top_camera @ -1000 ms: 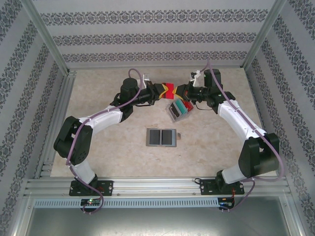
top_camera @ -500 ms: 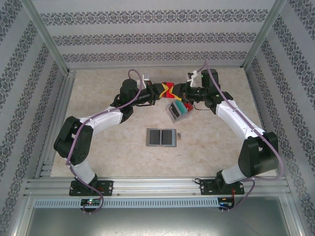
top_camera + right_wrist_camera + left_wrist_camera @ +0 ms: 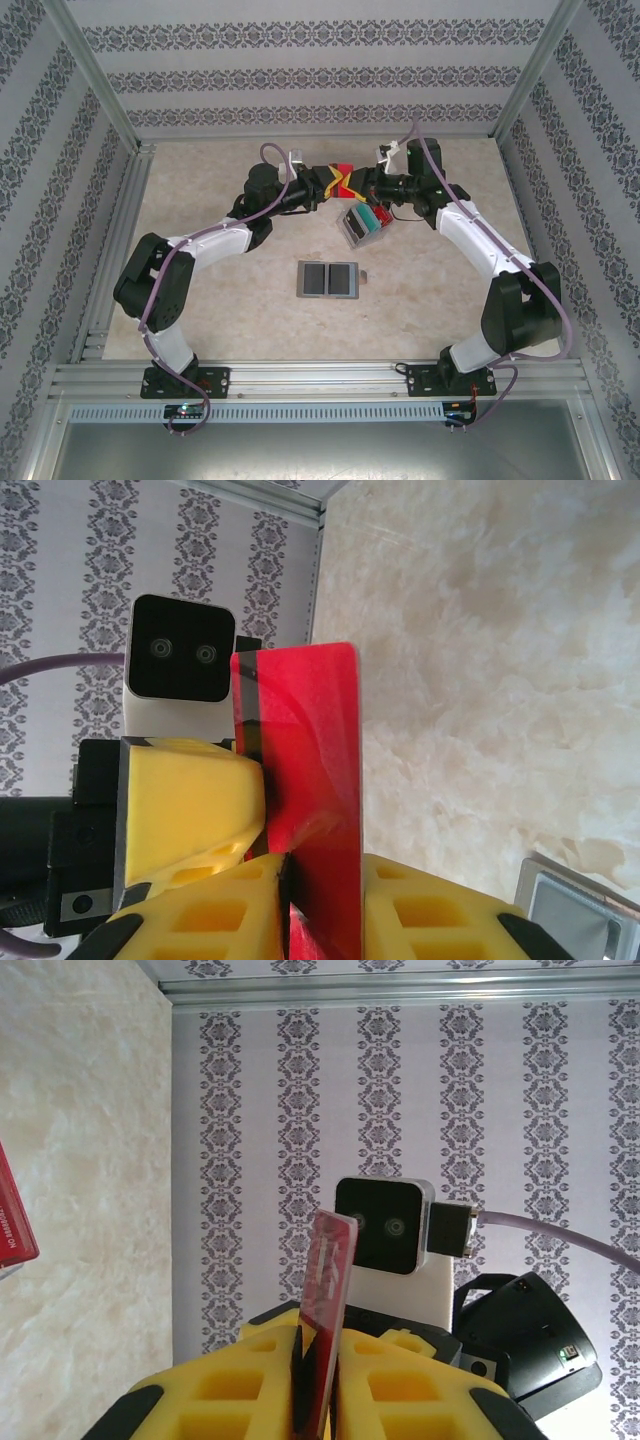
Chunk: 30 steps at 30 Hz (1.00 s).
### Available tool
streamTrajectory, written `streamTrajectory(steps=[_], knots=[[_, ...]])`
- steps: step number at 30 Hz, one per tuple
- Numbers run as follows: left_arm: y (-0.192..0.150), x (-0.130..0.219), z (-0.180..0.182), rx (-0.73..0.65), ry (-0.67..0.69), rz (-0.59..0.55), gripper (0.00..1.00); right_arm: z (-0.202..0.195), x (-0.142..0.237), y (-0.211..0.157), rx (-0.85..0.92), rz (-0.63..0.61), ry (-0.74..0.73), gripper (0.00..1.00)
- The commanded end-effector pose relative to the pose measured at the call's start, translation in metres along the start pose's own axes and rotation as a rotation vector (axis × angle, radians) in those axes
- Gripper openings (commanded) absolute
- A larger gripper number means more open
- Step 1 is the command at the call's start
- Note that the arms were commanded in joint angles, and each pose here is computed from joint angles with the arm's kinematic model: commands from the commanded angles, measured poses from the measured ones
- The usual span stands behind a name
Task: Put the credit cards into the card holder
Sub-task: Separate the credit card.
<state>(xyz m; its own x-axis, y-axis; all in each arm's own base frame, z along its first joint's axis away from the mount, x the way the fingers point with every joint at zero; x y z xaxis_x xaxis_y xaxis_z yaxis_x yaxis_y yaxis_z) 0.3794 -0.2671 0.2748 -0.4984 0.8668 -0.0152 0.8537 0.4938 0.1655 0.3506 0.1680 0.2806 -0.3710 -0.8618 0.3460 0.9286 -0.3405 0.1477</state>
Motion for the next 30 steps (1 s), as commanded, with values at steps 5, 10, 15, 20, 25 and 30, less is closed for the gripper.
streamTrajectory(steps=[5, 10, 15, 20, 25, 30], knots=[[-0.004, 0.0, -0.042, -0.072, -0.192, 0.009, 0.18, -0.015, 0.004, 0.002, -0.053, -0.028, -0.051, 0.24], [-0.006, 0.002, -0.04, -0.082, -0.172, 0.008, 0.19, -0.017, 0.006, 0.003, -0.055, -0.038, -0.058, 0.22], [-0.005, 0.0, -0.041, -0.085, -0.165, 0.017, 0.2, -0.017, 0.008, 0.005, -0.057, -0.05, -0.061, 0.22], [-0.004, -0.002, -0.04, -0.081, -0.164, 0.018, 0.22, -0.019, 0.008, 0.007, -0.059, -0.057, -0.067, 0.21], [-0.004, -0.002, -0.041, -0.081, -0.176, 0.01, 0.2, -0.021, 0.01, 0.009, -0.052, -0.084, -0.092, 0.21], [-0.005, 0.001, -0.036, -0.075, -0.166, 0.0, 0.17, -0.027, 0.015, 0.01, -0.047, -0.11, -0.113, 0.16]])
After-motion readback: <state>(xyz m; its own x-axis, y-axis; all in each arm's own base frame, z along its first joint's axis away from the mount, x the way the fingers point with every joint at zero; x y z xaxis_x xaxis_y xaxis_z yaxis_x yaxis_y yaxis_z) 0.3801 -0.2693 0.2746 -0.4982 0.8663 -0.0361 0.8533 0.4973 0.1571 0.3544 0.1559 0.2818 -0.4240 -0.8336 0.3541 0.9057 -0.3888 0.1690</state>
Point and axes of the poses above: each hand's point on the last joint's axis, 136 mm out from that joint toward the fingers, its own x axis back along the fingers, its own z axis along the line the jaws close on, y = z × x, the point moved 7 cm from there along x, back along the fingers, and after that the axes turned 7 degrees about -x, right-handed, at the moved point
